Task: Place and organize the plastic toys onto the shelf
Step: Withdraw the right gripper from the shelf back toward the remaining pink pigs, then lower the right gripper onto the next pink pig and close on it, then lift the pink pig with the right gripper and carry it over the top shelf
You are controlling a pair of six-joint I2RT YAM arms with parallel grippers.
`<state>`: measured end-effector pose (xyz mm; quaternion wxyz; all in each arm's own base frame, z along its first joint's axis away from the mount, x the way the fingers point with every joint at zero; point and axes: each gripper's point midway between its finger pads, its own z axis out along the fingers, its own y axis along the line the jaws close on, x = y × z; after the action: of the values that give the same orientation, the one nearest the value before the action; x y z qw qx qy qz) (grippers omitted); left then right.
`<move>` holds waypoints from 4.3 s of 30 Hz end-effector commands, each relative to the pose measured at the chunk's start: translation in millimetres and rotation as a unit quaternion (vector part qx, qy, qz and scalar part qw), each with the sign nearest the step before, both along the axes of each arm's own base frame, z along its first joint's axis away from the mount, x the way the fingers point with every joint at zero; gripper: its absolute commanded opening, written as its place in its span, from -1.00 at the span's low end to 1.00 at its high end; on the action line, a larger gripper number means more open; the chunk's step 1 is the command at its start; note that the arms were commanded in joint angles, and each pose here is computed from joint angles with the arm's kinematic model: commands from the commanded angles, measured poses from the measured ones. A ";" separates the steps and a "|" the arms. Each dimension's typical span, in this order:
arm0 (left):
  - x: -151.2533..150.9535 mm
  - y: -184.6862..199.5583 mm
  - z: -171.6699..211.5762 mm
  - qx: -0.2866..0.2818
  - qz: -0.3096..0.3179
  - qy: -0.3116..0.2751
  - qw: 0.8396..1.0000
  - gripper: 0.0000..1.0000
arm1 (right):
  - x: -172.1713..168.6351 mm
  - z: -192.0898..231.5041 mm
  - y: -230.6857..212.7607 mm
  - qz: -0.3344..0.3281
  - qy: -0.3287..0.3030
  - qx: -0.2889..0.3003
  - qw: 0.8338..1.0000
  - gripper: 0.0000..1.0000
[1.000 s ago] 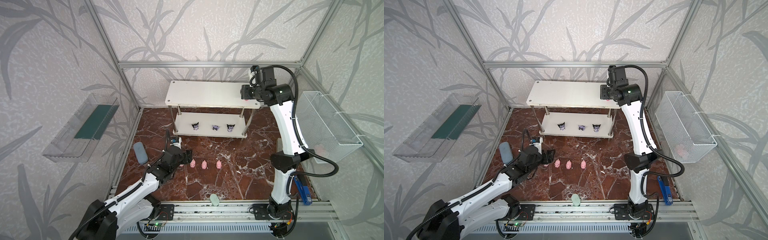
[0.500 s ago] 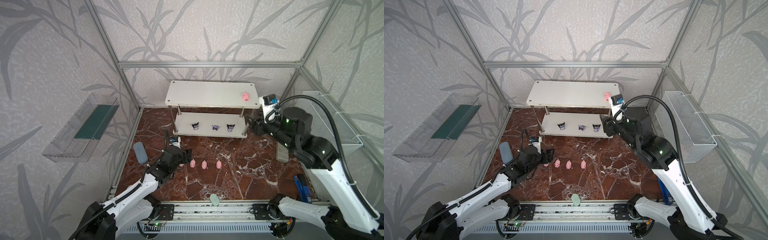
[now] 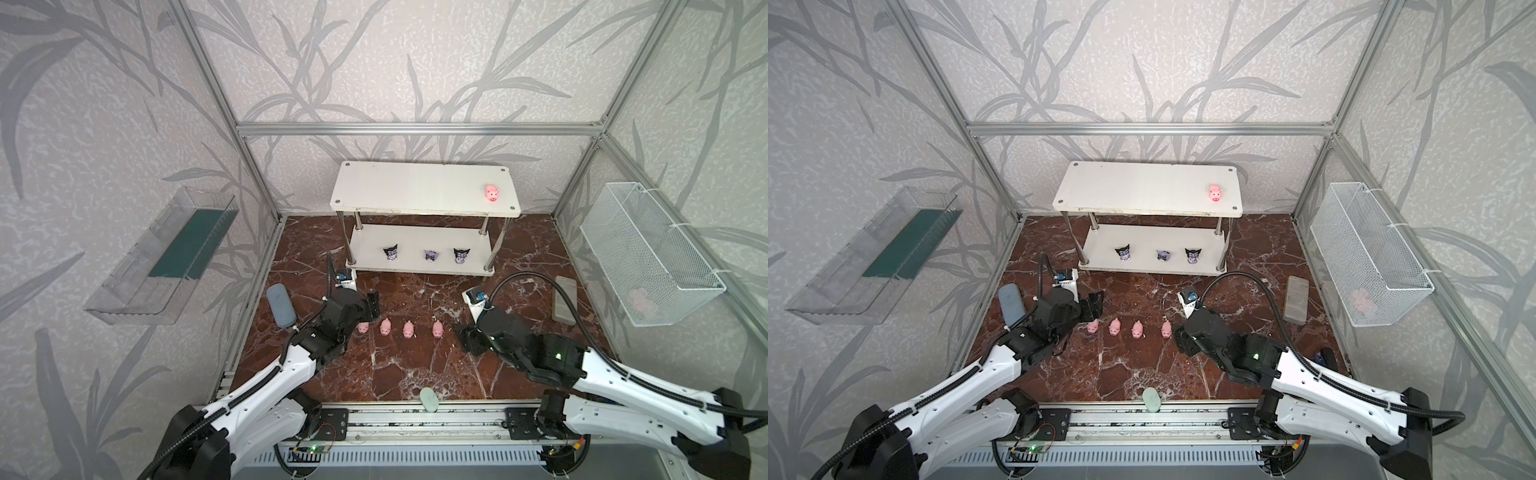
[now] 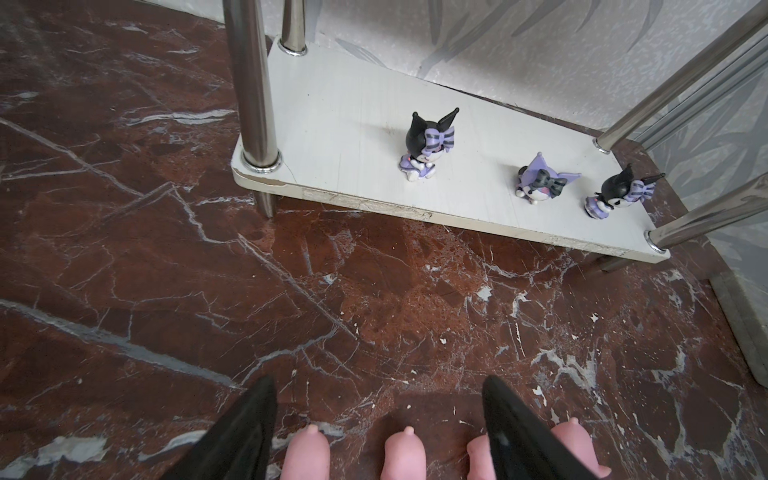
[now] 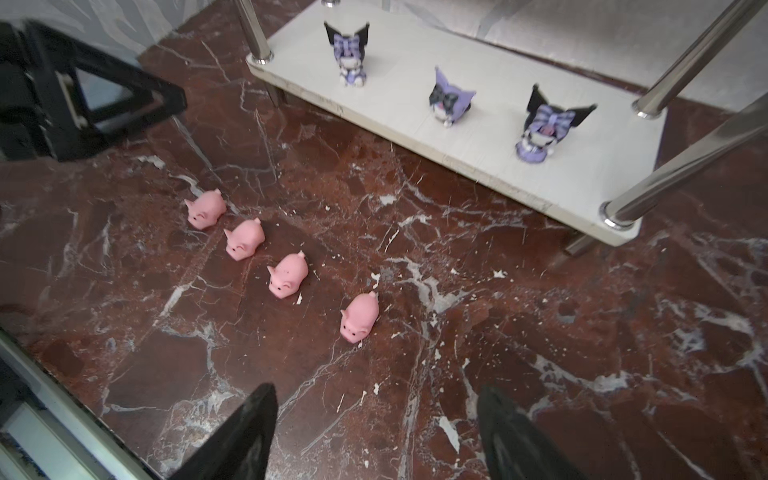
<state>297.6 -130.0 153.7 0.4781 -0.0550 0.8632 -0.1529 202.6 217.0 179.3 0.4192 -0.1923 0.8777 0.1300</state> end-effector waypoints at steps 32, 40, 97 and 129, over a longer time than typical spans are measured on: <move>12.1 4.9 -8.5 -0.010 0.026 0.008 1.000 0.52 | 53.2 -143.9 47.9 -0.161 0.139 -0.047 0.976 0.35; 12.5 4.5 -9.2 -0.011 0.026 0.010 1.000 0.52 | 55.8 -151.1 47.5 -0.164 0.148 -0.056 0.974 0.31; 16.4 4.5 -14.6 -0.025 0.021 0.022 0.999 0.52 | 122.1 194.1 30.3 -0.089 -0.072 0.003 0.993 -0.33; 19.6 0.9 -24.0 -0.034 0.013 0.033 0.999 0.52 | 268.2 208.1 -15.7 -0.189 -0.052 -0.021 0.980 -0.28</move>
<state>314.4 -128.5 127.7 0.4453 -0.0818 0.8757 -0.1676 470.7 208.8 381.1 0.4747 -0.0473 0.8787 0.0173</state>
